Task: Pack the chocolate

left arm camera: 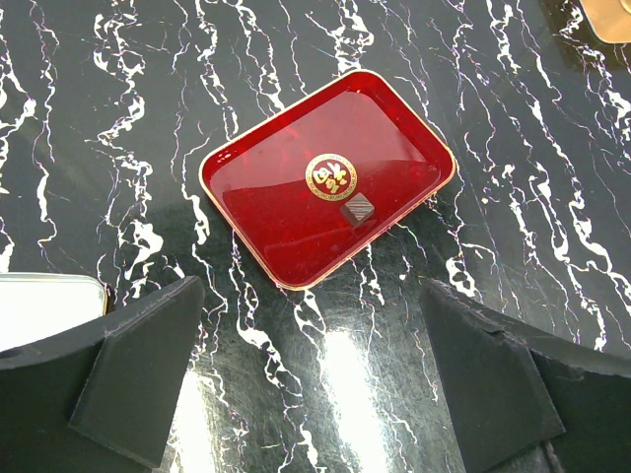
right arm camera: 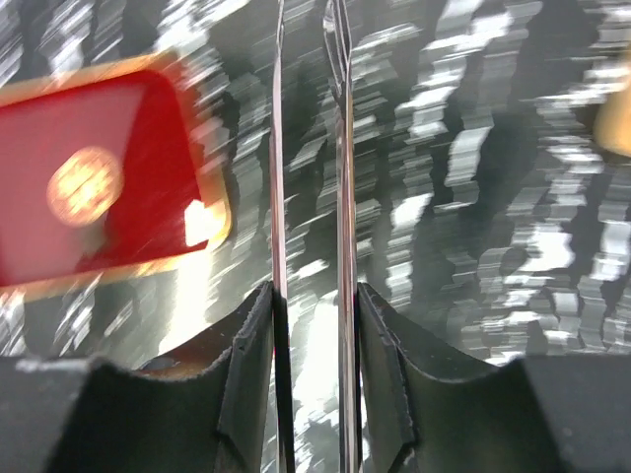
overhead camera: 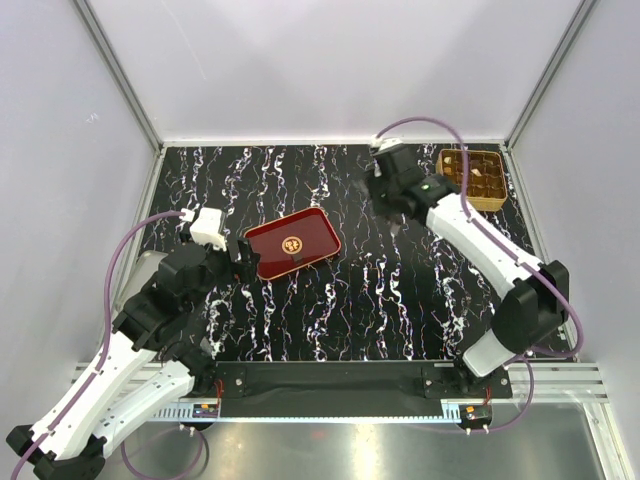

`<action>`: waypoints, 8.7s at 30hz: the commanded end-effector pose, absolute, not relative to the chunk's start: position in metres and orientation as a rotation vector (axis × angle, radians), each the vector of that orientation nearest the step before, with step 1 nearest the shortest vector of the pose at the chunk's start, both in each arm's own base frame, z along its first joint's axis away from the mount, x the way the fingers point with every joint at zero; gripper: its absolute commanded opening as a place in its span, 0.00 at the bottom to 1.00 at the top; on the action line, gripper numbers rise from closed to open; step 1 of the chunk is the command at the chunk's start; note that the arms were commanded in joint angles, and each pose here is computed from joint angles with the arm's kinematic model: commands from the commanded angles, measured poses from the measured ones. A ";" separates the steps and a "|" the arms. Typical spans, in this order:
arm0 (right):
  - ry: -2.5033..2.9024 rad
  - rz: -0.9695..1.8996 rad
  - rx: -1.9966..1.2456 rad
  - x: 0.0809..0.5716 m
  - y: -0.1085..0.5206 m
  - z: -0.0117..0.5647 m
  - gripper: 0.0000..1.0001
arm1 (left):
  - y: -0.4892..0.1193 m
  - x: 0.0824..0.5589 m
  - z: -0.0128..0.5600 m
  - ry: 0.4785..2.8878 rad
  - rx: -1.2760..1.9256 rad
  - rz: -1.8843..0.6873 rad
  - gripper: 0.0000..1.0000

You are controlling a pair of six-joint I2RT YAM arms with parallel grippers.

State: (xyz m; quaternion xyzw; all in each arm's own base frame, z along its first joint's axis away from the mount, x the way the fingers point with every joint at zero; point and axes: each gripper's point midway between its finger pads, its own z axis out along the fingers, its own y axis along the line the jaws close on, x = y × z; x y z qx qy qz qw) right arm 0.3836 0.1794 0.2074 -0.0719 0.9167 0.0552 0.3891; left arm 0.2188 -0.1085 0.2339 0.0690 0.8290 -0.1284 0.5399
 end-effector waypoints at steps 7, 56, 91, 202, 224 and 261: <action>2.351 0.351 -0.399 0.311 0.284 0.200 0.45 | -0.108 0.225 0.244 1.931 0.145 -0.303 0.99; 2.370 0.095 -0.667 0.263 0.352 0.154 0.36 | -0.109 0.223 0.245 1.927 0.148 -0.315 0.99; 2.367 -0.134 0.378 0.422 0.008 0.203 0.34 | -0.109 0.224 0.243 1.932 0.150 -0.310 0.99; 2.633 0.114 -0.110 0.282 0.198 0.041 0.54 | -0.110 0.224 0.240 1.945 0.154 -0.308 0.99; 2.554 0.093 -0.026 0.274 0.213 0.070 0.88 | -0.107 0.228 0.235 1.972 0.135 -0.273 0.99; 2.491 -0.174 0.290 0.524 -0.006 0.124 0.43 | -0.116 0.222 0.238 1.952 0.176 -0.337 0.99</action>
